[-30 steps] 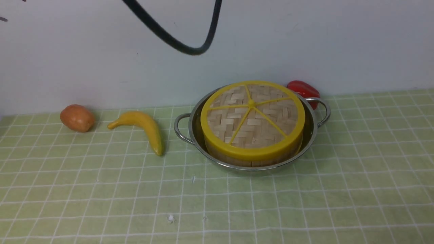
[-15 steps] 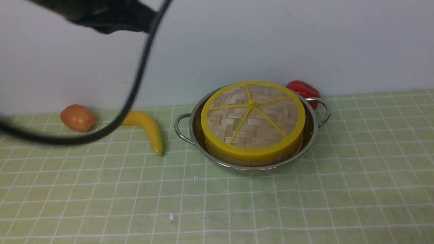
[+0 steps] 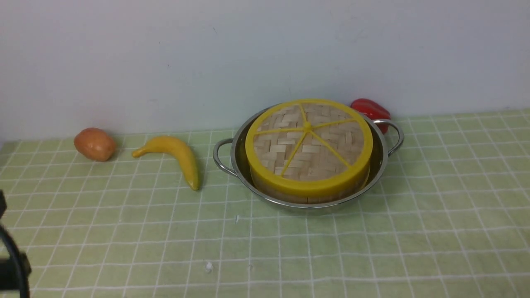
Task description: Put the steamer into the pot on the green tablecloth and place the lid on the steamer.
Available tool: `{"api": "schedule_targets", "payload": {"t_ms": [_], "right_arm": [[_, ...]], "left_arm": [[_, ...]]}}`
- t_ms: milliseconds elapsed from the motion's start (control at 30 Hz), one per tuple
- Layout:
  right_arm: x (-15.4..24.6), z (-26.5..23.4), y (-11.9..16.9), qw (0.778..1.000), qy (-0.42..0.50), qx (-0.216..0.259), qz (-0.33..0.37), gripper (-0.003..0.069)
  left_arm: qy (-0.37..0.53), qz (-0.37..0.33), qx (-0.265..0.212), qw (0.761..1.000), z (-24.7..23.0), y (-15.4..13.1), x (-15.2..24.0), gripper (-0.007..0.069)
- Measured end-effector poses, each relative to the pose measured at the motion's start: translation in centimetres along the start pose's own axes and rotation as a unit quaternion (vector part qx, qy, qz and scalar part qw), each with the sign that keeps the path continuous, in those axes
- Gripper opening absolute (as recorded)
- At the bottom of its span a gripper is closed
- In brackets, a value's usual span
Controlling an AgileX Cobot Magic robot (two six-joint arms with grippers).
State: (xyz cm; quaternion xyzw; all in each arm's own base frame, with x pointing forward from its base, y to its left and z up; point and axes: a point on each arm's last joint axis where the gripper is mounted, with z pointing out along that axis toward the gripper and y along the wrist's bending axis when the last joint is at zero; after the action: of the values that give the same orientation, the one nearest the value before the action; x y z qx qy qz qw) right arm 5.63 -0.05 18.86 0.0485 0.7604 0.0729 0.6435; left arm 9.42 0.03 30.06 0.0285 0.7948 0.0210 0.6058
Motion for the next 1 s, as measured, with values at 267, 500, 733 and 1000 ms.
{"api": "schedule_targets", "payload": {"t_ms": [267, 500, 733, 1000], "right_arm": [[0.0, 0.0, 0.0, 1.0, 0.0, 0.0, 0.0, 0.024], [0.0, 0.0, 0.0, 1.0, 0.0, 0.0, 0.0, 0.024], [0.0, 0.0, 0.0, 1.0, 0.0, 0.0, 0.0, 0.024], [0.0, 0.0, 0.0, 1.0, 0.0, 0.0, 0.001, 0.024]], "left_arm": [[-0.027, -0.007, -0.029, 0.999, -1.0, -0.6, 9.6, 0.0037], [-0.024, -0.012, -0.027, 0.999, -0.7, -0.8, 12.2, 0.0043], [-0.009, -0.013, -0.022, 1.0, -0.7, -0.9, 12.5, 0.0054], [-0.008, -0.013, -0.021, 1.0, -0.7, -0.9, 12.5, 0.0064]]}}
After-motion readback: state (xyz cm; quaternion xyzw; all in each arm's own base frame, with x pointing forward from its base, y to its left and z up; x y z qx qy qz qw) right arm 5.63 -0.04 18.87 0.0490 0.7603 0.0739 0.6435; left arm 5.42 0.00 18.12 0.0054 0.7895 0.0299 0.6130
